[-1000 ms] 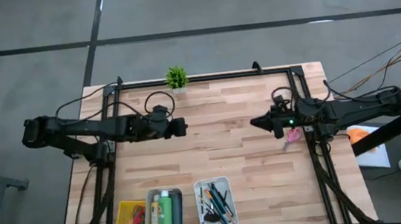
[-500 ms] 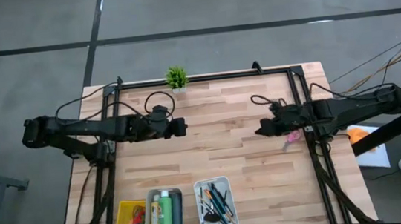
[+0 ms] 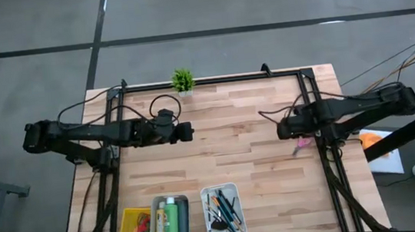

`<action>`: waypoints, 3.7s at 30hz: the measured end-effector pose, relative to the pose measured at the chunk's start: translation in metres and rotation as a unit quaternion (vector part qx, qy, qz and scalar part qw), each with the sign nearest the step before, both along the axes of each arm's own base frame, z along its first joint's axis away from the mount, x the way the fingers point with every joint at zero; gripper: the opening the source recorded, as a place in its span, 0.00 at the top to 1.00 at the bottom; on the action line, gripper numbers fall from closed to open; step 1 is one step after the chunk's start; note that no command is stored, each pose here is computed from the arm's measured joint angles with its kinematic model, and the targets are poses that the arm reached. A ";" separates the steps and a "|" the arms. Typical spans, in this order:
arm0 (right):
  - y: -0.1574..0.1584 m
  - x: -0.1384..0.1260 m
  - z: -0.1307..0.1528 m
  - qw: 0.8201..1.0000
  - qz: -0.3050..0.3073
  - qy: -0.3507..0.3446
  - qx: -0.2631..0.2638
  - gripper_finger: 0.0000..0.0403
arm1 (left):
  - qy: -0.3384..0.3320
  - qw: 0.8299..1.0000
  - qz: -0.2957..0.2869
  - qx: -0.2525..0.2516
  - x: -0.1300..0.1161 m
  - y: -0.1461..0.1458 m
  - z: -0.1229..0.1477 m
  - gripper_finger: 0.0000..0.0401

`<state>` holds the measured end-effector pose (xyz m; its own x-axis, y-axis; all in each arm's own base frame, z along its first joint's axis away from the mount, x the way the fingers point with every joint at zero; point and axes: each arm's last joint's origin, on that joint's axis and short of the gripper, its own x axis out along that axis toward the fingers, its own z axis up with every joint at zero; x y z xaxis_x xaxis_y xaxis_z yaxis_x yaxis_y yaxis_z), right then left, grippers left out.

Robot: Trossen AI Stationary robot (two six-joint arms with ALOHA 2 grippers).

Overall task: Pick & Place Paint Supplies
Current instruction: Put the pink scissors into the yellow bin

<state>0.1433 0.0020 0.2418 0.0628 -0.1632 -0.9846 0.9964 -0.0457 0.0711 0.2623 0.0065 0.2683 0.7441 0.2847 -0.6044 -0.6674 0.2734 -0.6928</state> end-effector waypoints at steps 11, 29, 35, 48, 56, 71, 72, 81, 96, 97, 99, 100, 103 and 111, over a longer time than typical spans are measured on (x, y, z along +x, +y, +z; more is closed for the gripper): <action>0.000 -0.002 -0.030 0.997 -0.078 0.024 0.003 0.77 | 0.001 1.000 0.000 0.000 0.000 0.000 0.000 0.79; -0.013 0.026 -0.052 0.989 -0.070 0.111 0.073 0.77 | 0.000 1.000 0.001 0.000 0.000 0.000 0.000 0.79; -0.023 0.036 -0.059 0.977 0.081 0.165 0.107 0.77 | 0.000 1.000 0.001 -0.001 0.000 0.000 0.000 0.79; -0.039 0.047 -0.103 0.939 0.108 0.291 0.149 0.77 | 0.000 1.000 0.001 -0.001 0.000 0.000 0.000 0.79; -0.044 0.051 -0.118 0.935 0.117 0.307 0.133 0.77 | 0.000 1.000 0.001 -0.001 0.000 0.000 0.000 0.79; -0.048 0.043 -0.123 0.950 0.087 0.266 0.135 0.77 | 0.000 1.000 0.000 0.000 0.000 0.000 0.000 0.79; -0.048 0.041 -0.124 0.952 0.084 0.261 0.136 0.77 | 0.000 1.000 0.000 0.000 0.000 0.000 0.000 0.79; -0.049 0.045 -0.103 0.984 0.056 0.139 0.099 0.77 | 0.000 1.000 0.000 0.000 0.000 0.000 0.000 0.79; -0.055 0.067 -0.078 0.989 0.129 -0.062 0.030 0.77 | 0.000 1.000 0.000 0.000 0.000 0.000 0.000 0.79; -0.054 0.065 -0.078 0.989 0.136 -0.050 0.040 0.77 | 0.000 1.000 0.000 0.000 0.000 0.000 0.000 0.79; -0.052 0.057 -0.080 0.987 0.145 -0.016 0.065 0.77 | 0.000 1.000 0.000 0.000 0.000 0.000 0.000 0.79; -0.050 0.054 -0.080 0.986 0.148 0.002 0.076 0.77 | 0.000 1.000 0.000 0.000 0.000 0.000 0.000 0.79; -0.047 0.044 -0.080 0.981 0.158 0.050 0.097 0.77 | 0.000 1.000 0.000 0.000 0.000 0.000 0.000 0.79; -0.047 0.033 -0.082 0.978 0.156 0.113 0.086 0.77 | 0.000 1.000 0.001 0.000 0.000 0.000 0.000 0.79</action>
